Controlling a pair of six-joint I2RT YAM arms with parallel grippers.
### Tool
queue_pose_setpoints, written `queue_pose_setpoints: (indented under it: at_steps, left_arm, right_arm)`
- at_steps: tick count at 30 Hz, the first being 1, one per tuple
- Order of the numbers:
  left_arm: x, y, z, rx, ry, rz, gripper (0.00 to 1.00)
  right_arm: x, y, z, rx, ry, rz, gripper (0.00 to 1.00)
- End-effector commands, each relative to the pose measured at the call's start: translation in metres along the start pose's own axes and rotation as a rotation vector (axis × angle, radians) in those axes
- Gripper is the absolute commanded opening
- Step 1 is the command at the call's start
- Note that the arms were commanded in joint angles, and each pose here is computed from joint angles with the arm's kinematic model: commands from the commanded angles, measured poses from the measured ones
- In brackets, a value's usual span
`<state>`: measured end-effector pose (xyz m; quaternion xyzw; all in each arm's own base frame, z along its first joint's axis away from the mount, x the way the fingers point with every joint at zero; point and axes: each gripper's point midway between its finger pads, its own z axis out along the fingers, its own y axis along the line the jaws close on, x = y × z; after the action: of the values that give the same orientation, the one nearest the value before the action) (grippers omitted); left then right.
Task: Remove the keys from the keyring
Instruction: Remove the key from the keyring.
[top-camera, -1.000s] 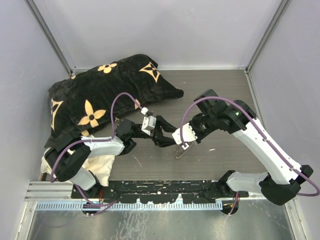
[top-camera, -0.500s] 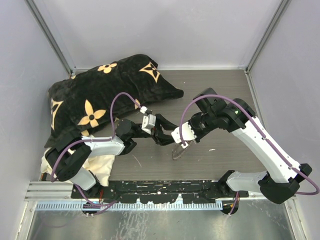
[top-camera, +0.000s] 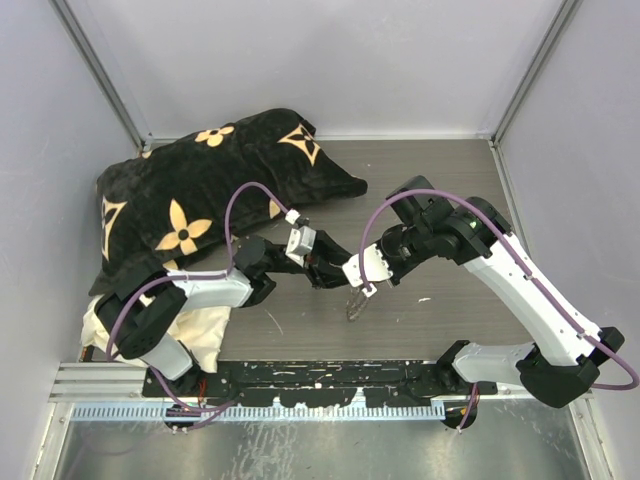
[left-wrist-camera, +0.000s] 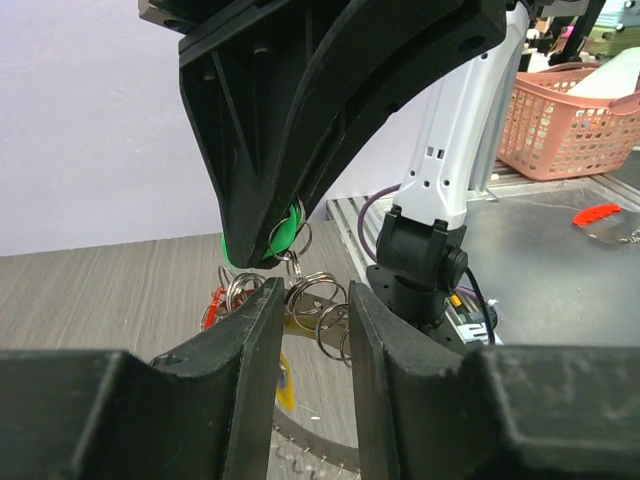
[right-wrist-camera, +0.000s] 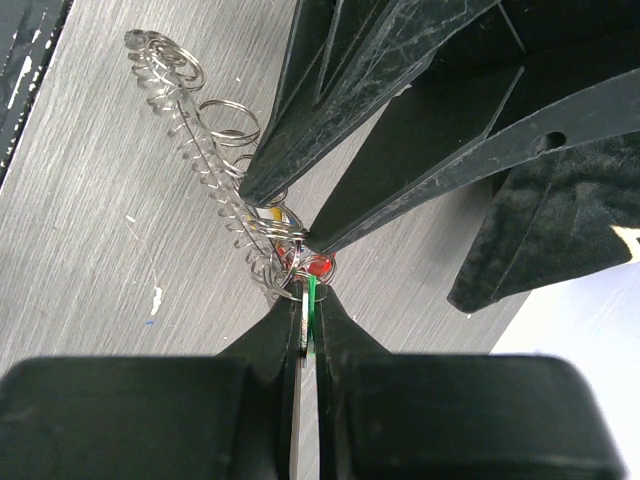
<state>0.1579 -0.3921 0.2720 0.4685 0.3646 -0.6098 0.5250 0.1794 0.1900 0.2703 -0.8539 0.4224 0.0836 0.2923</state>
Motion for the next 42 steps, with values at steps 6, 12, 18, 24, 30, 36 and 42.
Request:
queue_pose_setpoints:
  at_steps: [6, 12, 18, 24, 30, 36, 42]
  left_arm:
    - [-0.024, -0.003, 0.005, 0.041, -0.057, 0.072, 0.24]
    - [-0.022, -0.004, 0.001, 0.017, -0.057, 0.062, 0.13]
    - [-0.025, -0.005, 0.001, 0.023, -0.060, 0.061, 0.03]
    - [-0.027, -0.009, 0.002, 0.046, -0.057, 0.059, 0.00]
    - [-0.027, -0.008, 0.004, 0.046, -0.049, 0.050, 0.00]
    - [-0.025, 0.004, -0.001, -0.049, -0.032, 0.061, 0.00]
    - [-0.020, 0.011, -0.011, -0.124, 0.041, 0.111, 0.00]
  right_arm:
    - [-0.008, -0.012, -0.008, 0.059, -0.019, -0.014, 0.01]
    - [-0.005, -0.015, -0.010, 0.079, -0.001, -0.003, 0.01]
    - [-0.005, -0.019, -0.011, 0.101, 0.004, 0.023, 0.01]
    - [-0.002, -0.021, -0.010, 0.119, 0.014, 0.066, 0.01]
    - [0.001, -0.024, -0.008, 0.134, 0.022, 0.123, 0.01]
    - [-0.001, -0.024, -0.009, 0.138, 0.014, 0.150, 0.01]
    - [-0.003, -0.027, -0.014, 0.159, 0.012, 0.186, 0.01]
